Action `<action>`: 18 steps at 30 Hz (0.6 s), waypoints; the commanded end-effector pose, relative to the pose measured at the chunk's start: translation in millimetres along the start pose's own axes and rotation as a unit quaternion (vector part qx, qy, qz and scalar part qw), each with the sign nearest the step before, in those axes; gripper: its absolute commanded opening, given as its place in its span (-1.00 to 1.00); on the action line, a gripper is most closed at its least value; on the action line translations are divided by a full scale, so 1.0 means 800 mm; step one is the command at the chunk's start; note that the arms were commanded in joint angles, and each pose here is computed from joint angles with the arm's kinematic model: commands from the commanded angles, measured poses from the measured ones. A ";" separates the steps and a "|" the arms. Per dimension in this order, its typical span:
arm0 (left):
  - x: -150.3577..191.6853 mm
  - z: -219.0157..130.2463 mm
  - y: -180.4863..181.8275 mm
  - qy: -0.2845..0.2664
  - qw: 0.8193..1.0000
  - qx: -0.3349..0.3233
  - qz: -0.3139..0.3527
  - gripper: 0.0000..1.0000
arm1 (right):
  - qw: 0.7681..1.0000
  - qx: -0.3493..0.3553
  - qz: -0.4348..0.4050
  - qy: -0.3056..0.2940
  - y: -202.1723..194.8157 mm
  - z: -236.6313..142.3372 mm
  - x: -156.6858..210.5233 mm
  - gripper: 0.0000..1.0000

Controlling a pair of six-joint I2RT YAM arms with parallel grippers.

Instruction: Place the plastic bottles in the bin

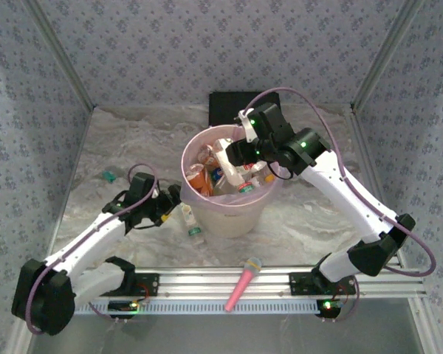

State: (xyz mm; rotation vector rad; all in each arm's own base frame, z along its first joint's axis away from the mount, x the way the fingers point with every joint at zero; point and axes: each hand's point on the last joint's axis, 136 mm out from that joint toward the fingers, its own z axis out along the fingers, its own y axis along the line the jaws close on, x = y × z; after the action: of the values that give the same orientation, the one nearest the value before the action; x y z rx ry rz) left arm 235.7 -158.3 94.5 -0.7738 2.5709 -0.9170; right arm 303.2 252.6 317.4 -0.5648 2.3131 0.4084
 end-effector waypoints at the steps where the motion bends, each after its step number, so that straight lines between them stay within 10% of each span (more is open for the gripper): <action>1: -0.010 0.002 -0.008 -0.012 1.000 -0.009 0.000 0.85 | 0.999 0.031 -0.001 0.042 -0.018 0.009 0.025 0.32; 18: 0.019 0.044 -0.003 0.028 0.999 -0.041 0.018 0.83 | 0.999 0.033 0.002 0.043 -0.021 0.010 0.027 0.32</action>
State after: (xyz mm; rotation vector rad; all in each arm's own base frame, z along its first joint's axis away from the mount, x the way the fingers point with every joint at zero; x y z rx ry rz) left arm 236.9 -177.7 64.6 -0.7799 2.6684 -0.8398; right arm 306.9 247.9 317.3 -0.5463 2.3142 0.3913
